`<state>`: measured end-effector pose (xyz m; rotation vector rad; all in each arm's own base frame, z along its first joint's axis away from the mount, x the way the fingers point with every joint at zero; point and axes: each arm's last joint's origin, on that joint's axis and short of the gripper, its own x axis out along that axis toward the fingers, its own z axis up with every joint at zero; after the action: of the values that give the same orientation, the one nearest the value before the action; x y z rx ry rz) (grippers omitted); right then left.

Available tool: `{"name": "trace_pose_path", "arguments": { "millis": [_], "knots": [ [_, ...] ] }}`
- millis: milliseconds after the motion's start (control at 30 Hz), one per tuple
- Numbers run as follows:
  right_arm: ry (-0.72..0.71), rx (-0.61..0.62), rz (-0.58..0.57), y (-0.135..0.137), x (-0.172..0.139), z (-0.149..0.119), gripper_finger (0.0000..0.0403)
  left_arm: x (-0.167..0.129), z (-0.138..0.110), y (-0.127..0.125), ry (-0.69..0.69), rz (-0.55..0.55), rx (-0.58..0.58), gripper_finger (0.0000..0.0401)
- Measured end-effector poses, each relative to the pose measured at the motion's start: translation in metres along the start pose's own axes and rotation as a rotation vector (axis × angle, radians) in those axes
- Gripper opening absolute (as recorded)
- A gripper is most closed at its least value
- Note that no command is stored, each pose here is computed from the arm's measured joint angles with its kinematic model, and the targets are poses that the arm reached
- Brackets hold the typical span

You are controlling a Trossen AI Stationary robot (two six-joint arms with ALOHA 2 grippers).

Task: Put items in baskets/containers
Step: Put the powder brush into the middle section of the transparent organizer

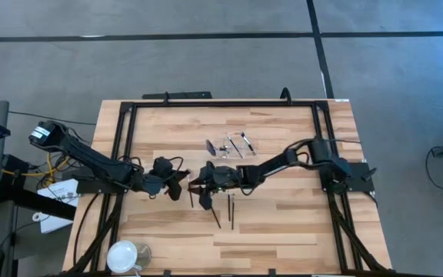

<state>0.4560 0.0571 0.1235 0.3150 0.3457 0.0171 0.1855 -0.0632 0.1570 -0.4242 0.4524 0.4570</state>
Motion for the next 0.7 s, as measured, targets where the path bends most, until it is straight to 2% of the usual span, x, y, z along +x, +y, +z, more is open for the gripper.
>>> {"name": "trace_pose_path", "arguments": {
  "millis": [133,233,500,700],
  "knots": [
    [0.029,0.011,-0.018,-0.007,0.014,-0.011,0.0128,-0.002,0.006,-0.005,-0.051,-0.046,0.011,0.0029],
    [-0.021,0.012,0.003,-0.004,0.02,-0.007,0.0128,-0.005,0.012,-0.01,-0.093,-0.094,0.014,0.0029],
    [-0.141,-0.112,0.067,0.016,0.016,0.004,0.0128,-0.008,0.019,-0.016,-0.143,-0.165,0.036,0.0029],
    [-0.202,-0.126,0.075,0.023,0.013,0.012,0.0128,-0.012,0.024,-0.023,-0.204,-0.223,0.047,0.0028]
  ]
}}
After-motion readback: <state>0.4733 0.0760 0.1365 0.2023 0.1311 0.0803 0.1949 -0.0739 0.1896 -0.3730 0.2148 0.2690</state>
